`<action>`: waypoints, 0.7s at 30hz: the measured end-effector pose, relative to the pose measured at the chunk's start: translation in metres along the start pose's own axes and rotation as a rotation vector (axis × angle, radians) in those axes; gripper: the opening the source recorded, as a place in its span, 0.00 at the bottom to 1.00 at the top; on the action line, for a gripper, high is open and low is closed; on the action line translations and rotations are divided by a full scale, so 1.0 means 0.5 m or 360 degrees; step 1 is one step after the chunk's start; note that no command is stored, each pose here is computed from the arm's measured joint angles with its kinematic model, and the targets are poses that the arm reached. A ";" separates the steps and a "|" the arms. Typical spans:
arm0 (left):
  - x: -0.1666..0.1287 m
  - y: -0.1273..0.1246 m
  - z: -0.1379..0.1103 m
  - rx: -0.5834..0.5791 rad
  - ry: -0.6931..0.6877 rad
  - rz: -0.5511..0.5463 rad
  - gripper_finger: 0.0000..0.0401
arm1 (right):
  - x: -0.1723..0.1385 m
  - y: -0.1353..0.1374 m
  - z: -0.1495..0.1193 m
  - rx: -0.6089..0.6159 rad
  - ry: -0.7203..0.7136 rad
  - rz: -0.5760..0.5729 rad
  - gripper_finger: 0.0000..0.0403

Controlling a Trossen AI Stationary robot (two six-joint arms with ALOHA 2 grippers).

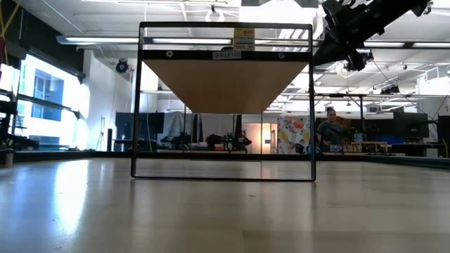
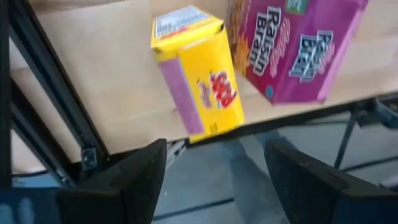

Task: Stack cereal on shelf
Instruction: Put the yellow cereal box on the shelf

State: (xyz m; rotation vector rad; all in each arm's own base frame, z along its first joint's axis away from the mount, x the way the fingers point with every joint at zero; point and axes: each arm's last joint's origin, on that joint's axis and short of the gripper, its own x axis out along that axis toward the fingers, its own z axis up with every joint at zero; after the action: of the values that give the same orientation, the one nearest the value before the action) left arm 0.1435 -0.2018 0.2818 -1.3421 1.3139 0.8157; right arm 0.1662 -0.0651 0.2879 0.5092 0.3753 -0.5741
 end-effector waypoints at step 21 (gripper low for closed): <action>0.027 -0.012 0.020 -0.0086 -0.0086 0.0119 0.65 | 0.000 -0.004 -0.007 -0.0011 0.0058 -0.0040 0.00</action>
State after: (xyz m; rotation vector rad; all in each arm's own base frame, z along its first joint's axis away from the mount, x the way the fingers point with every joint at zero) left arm 0.1536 -0.1964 0.2677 -1.3109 1.3144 0.9384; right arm 0.1641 -0.0645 0.2842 0.5096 0.4188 -0.5881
